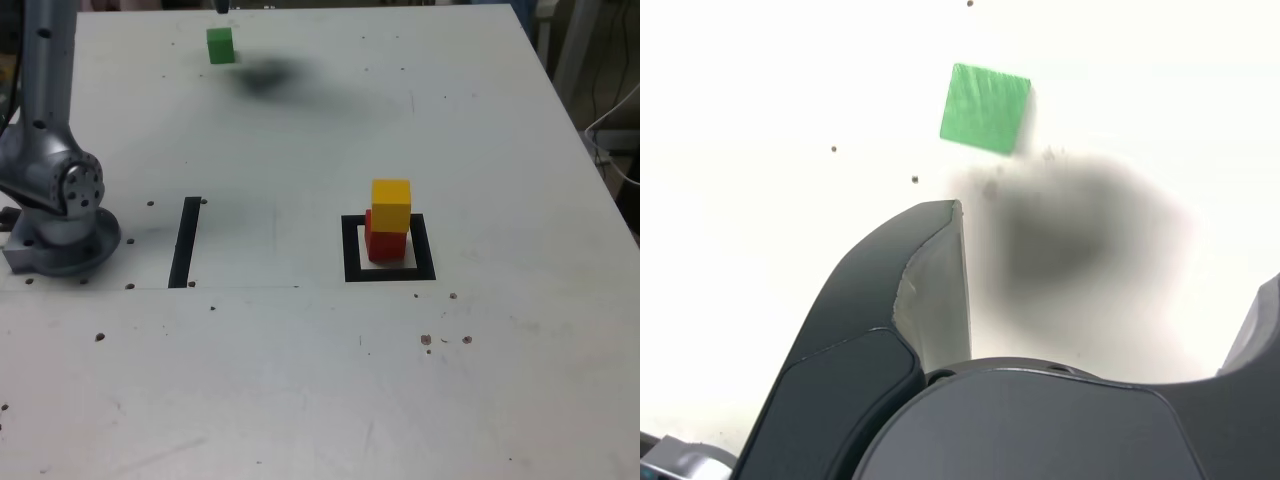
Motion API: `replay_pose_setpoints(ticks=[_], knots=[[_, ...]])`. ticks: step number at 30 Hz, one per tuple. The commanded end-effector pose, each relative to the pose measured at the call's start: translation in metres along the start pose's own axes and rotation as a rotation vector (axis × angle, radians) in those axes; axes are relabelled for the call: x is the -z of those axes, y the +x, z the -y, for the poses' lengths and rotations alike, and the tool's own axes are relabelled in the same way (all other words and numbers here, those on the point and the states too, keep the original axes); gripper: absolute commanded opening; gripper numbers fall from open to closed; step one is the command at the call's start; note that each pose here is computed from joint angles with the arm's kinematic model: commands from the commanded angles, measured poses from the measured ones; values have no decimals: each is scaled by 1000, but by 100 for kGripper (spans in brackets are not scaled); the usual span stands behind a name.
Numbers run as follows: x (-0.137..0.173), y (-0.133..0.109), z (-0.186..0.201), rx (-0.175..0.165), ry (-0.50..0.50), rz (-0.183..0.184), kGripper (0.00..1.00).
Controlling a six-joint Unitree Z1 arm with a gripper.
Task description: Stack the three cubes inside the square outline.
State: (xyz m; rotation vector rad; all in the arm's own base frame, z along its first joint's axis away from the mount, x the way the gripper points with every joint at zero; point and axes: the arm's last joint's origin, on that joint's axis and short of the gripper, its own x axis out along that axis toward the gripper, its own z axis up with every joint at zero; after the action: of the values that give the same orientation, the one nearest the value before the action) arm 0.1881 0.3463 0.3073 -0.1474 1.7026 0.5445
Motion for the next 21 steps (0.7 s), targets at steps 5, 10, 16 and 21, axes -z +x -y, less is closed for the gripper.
replay_pose_setpoints(ticks=[5,10,16,21], knots=[[11,12,-19,9,-42,-29,99],[16,16,-29,-7,-69,-27,99],[17,31,-38,-24,-97,-17,99],[10,48,-43,-14,-85,-39,97]])
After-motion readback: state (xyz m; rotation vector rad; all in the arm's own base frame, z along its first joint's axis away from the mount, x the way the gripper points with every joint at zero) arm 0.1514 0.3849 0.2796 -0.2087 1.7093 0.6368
